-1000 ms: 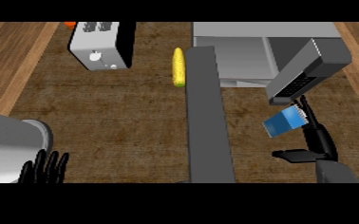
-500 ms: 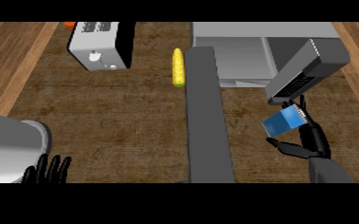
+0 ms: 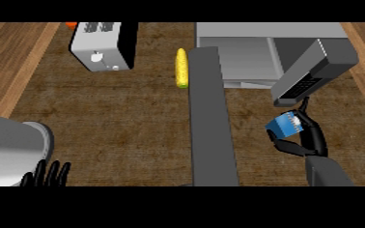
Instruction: Pick up the milk, place it into the microwave and close the microwave
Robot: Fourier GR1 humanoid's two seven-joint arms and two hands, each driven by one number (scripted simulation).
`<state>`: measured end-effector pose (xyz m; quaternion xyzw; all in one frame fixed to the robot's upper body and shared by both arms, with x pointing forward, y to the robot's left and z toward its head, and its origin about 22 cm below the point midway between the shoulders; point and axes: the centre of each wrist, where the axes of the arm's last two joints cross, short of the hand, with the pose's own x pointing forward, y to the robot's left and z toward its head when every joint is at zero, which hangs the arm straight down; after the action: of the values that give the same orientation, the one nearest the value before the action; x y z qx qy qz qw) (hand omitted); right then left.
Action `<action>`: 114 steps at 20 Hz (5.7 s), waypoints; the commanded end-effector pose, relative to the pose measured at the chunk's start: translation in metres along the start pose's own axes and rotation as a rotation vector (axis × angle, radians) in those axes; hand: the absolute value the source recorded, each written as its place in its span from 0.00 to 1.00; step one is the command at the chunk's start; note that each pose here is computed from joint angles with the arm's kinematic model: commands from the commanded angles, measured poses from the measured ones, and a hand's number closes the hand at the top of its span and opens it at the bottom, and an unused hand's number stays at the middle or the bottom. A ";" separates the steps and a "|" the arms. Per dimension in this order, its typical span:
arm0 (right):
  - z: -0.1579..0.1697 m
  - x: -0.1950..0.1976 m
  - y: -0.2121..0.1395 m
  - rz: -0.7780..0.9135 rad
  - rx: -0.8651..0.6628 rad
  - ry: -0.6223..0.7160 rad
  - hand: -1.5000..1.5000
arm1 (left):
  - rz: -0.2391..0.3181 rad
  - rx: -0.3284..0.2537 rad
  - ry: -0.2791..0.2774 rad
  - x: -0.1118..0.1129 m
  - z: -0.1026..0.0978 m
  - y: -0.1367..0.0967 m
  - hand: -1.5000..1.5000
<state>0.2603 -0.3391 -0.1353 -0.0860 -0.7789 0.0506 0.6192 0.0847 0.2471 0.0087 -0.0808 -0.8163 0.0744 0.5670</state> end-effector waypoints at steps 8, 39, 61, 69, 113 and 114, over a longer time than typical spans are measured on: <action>-0.026 0.005 0.063 0.002 -0.208 -0.129 1.00 | 0.016 -0.013 0.007 0.002 -0.003 0.003 0.00; 0.020 0.100 0.061 -0.280 -0.054 -0.190 1.00 | 0.026 0.036 0.003 0.016 0.021 0.003 0.00; -0.082 0.111 0.148 -0.017 -0.121 -0.072 1.00 | 0.014 0.038 0.038 0.012 0.025 0.019 0.00; -0.108 0.082 0.153 -0.036 -0.148 -0.015 1.00 | 0.023 0.033 0.028 0.020 0.009 0.023 0.00; -0.188 0.119 0.079 0.579 -0.534 -0.196 1.00 | 0.050 -0.076 0.048 -0.016 0.004 0.040 0.00; -0.191 0.122 0.081 0.574 -0.539 -0.205 1.00 | 0.037 -0.077 0.040 -0.015 0.002 0.041 0.00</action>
<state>0.4246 -0.2421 0.0099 -0.4155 -0.7713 0.0264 0.4814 0.0881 0.2849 -0.0119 -0.1197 -0.8043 0.0539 0.5796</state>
